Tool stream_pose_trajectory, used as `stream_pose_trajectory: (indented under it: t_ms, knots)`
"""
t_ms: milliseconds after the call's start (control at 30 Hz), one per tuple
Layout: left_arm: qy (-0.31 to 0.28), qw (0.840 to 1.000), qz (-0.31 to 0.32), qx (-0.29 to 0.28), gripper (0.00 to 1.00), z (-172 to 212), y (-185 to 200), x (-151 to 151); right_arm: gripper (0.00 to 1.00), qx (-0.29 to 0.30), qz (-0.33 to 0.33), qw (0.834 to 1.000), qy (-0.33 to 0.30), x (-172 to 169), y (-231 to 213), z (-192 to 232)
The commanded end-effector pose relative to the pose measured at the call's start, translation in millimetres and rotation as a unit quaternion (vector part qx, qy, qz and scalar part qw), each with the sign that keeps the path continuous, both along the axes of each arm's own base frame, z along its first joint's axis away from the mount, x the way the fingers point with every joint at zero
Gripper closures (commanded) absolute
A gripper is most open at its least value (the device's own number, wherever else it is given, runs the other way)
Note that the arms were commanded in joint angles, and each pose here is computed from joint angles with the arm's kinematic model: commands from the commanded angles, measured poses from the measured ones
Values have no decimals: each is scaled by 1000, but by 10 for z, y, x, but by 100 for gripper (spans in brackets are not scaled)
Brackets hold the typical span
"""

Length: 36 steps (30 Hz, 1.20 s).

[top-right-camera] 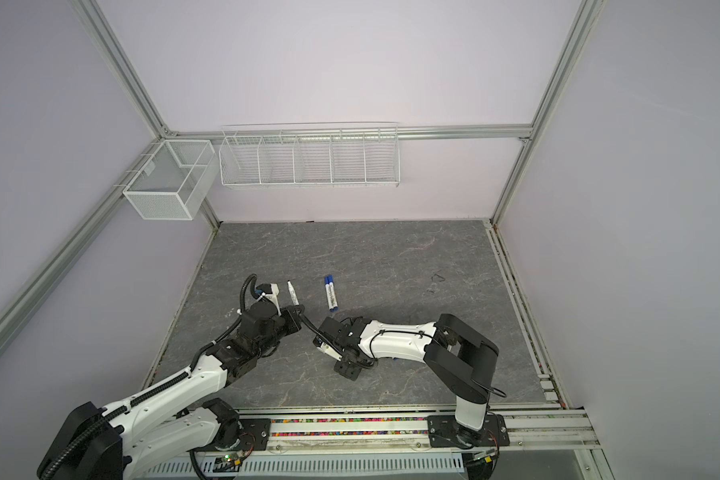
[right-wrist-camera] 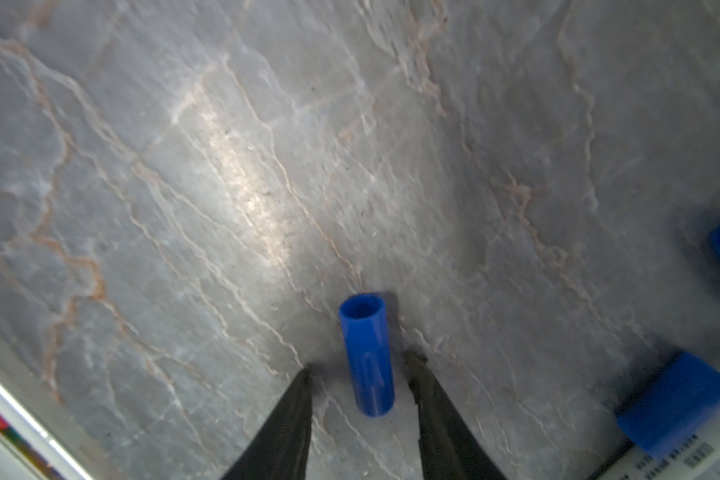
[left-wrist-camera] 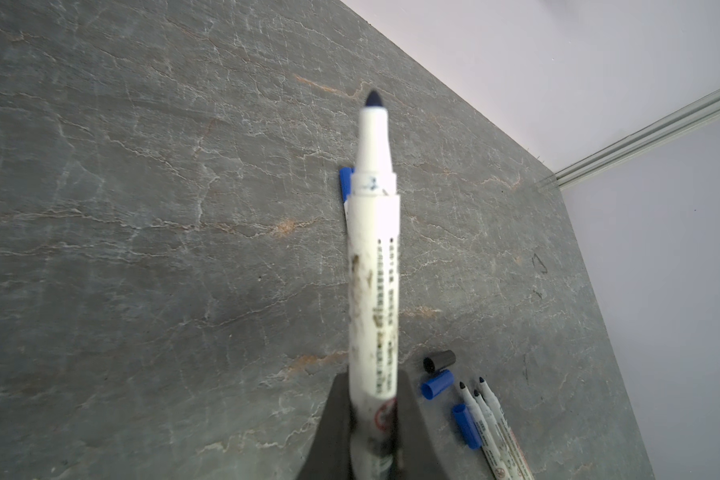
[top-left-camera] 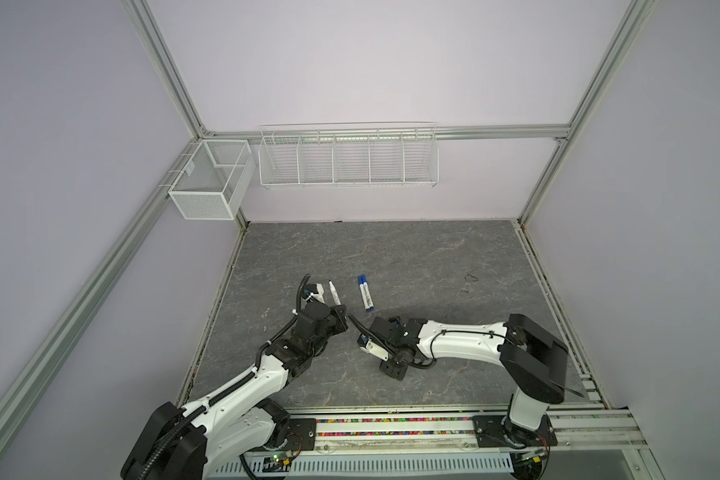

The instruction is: Insert the pens into the pen caps

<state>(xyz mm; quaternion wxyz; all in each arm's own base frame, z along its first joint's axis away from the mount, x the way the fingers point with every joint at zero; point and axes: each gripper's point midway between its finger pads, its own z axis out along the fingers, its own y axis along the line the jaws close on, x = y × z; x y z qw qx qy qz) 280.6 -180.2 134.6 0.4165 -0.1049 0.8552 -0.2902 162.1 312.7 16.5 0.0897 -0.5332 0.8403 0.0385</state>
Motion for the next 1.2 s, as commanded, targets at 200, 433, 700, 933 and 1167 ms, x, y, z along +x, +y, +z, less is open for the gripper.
stream_pose_trajectory:
  t_ms: [200,433,700,933,1167]
  knots:
    - [2,1000,0,-6,100,-32,-2,0,58,-57,-78,995,-27,252,-309,-108]
    - [4,1000,-5,-8,100,-41,-20,-6,58,-60,-117,989,-65,536,-324,-22]
    - [5,1000,-7,-8,100,-50,-23,-14,59,29,-118,992,-38,491,-72,215]
    - [3,1000,-5,-5,100,-57,-6,-18,58,65,-132,989,18,228,-105,249]
    - [3,1000,-3,-4,100,-75,0,-13,56,82,-134,984,79,-11,-78,124]
